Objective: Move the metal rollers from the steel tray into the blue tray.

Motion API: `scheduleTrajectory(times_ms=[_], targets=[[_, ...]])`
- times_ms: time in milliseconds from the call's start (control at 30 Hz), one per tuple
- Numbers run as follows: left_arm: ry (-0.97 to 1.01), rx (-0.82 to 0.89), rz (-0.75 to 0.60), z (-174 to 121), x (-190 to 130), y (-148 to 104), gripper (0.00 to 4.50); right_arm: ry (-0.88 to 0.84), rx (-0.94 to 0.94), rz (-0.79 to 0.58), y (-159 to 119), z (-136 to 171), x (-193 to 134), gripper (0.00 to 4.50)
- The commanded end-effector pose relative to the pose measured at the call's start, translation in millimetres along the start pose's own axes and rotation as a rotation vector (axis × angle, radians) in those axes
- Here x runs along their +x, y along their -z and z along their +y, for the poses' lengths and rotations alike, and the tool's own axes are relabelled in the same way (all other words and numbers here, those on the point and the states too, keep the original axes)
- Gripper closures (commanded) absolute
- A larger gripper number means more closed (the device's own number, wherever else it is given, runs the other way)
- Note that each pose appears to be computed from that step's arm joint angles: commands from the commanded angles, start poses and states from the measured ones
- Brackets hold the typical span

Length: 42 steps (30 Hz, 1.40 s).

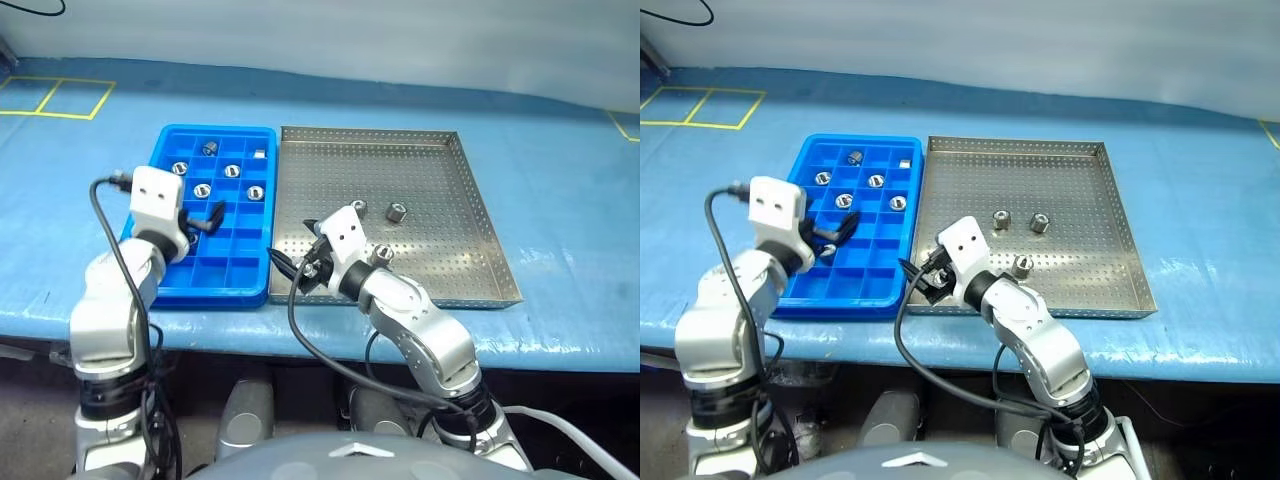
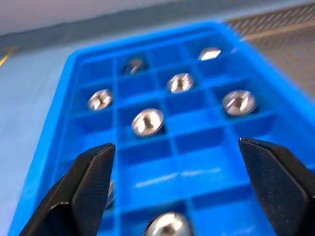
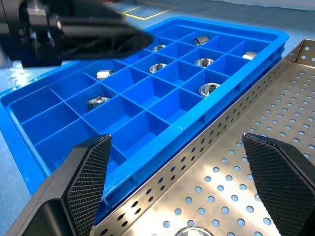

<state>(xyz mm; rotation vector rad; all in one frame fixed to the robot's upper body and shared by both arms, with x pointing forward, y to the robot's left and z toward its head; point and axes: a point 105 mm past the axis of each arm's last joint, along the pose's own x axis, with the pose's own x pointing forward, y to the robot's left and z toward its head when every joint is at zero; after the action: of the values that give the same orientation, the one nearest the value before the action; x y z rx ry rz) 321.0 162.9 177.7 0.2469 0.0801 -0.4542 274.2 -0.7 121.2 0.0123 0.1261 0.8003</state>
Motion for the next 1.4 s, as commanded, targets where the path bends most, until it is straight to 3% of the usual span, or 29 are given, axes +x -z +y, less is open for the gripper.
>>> scheduleTrajectory(times_ms=[33,300,700,1167,1267,1400], targets=[[0.353,0.174,0.012,-35,10,-14,0.03,0.044,-0.024,-0.055,-14,-9,-11,0.00],[0.858,0.403,0.243,-55,17,10,0.03,0.140,-0.055,0.033,7,-29,-48,0.00],[1.152,0.546,0.419,-75,44,35,0.03,0.180,-0.049,0.096,26,-25,-69,0.00],[1.376,0.795,0.659,-82,40,61,0.03,0.206,-0.025,0.064,23,-20,-63,0.00],[1.380,0.826,0.679,-83,43,64,0.63,0.211,-0.022,0.054,21,-20,-61,0.00],[1.383,0.832,0.671,-89,47,66,1.93,0.219,-0.020,0.046,20,-20,-60,0.00]])
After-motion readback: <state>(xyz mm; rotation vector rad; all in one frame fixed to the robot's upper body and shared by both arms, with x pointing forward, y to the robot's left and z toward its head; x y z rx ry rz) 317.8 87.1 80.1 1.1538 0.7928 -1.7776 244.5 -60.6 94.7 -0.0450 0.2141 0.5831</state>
